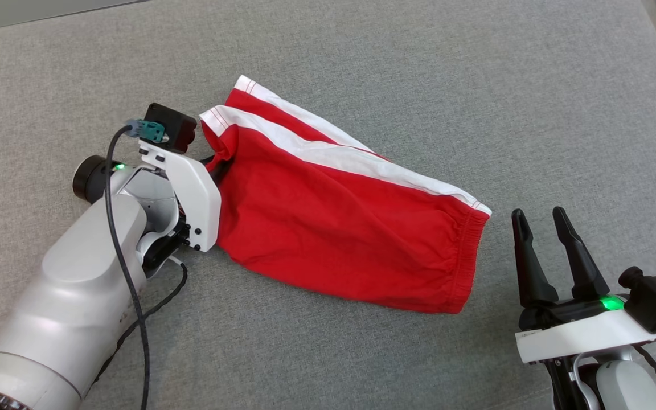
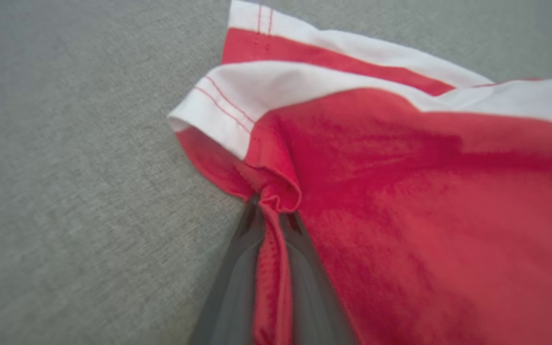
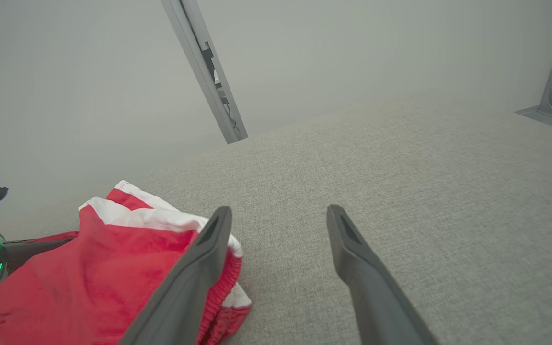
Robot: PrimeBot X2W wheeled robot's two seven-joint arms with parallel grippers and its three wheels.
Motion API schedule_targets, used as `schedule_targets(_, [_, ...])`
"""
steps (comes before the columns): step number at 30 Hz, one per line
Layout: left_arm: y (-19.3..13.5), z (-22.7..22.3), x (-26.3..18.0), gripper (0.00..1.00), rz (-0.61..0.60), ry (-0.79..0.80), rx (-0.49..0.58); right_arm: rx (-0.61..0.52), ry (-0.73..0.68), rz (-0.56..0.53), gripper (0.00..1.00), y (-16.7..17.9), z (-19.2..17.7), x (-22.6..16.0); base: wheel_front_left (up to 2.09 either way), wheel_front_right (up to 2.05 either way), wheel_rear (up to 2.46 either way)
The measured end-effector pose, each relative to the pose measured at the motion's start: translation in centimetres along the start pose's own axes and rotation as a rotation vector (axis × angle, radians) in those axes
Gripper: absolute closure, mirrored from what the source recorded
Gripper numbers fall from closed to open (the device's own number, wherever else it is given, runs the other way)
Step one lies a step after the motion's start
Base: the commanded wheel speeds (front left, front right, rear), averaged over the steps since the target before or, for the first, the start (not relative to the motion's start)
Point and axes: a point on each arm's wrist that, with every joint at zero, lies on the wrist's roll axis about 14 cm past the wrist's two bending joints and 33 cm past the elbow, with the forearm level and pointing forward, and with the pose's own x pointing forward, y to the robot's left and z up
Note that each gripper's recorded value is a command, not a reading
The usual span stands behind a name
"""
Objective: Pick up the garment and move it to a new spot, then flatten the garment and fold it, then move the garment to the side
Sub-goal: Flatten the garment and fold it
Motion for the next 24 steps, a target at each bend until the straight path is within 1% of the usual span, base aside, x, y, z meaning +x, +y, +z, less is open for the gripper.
schedule_targets(5, [0.8,0.7,-0.1,1.0,0.032,-0.063,-0.072,0.002,-0.007,-0.008,0.0,-0.3,0.1,0.0,0.0,0.0,0.0])
schedule_targets(8, [2.0,1.0,-0.8,1.0,0.077,-0.13,-0.13,0.006,-0.011,-0.005,0.0,-0.2,0.1,0.2,0.0,0.0,0.0])
schedule_targets(11, [3.7,0.3,-2.0,1.0,0.134,-0.191,-0.179,0.009,-0.019,0.001,0.0,0.0,0.3,0.4,0.0,0.0,0.0])
schedule_targets(15, [4.8,-1.0,-3.8,1.0,0.195,-0.269,-0.262,0.001,-0.021,0.021,0.0,0.6,0.4,0.9,0.0,0.0,0.0])
schedule_targets(20, [5.1,-2.8,-6.2,1.0,0.254,-0.348,-0.362,-0.009,-0.015,0.05,0.0,1.5,0.6,1.5,0.0,0.0,0.0])
schedule_targets(24, [4.5,-4.2,-7.8,1.0,0.287,-0.379,-0.405,-0.015,-0.008,0.073,0.0,2.2,0.7,1.7,0.0,0.0,0.0])
